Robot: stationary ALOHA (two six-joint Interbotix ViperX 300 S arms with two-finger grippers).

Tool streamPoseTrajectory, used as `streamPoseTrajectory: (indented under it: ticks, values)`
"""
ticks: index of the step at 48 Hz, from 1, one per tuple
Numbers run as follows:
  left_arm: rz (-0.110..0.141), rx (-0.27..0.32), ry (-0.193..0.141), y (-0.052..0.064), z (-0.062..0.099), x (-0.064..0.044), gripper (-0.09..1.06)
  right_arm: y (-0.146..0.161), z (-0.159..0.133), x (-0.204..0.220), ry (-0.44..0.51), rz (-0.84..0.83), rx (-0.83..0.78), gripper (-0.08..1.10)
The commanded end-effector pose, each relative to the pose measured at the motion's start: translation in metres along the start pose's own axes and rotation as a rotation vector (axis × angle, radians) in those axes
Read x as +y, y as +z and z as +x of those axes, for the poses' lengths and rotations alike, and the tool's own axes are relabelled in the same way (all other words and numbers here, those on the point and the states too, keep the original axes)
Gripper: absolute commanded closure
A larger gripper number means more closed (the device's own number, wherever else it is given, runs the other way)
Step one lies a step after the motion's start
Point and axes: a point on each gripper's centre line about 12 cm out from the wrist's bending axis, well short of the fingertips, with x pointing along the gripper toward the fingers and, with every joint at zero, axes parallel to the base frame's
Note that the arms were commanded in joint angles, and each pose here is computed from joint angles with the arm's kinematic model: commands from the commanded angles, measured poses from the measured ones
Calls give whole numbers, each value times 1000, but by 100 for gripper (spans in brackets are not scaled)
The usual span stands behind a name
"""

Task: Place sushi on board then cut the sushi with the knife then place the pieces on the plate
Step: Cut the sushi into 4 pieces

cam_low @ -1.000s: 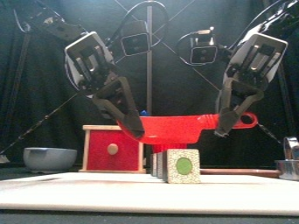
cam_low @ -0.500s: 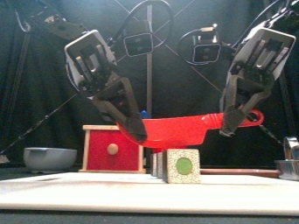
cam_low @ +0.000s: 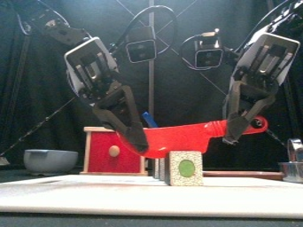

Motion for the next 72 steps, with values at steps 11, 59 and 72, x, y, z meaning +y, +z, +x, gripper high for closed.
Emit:
streamPoseTrajectory:
  ticks: [11,59,72]
  values:
    - [16,36,-18,-9,11,-12,54,-10,17,3,0,34,48,67]
    - [-47,-58,-58,16,-19,-26,42,14,-14,32,85,34,-44,67]
    - [-13,-128,-52,29,-45,-20,16,20,-39,26,91,37,-95,67]
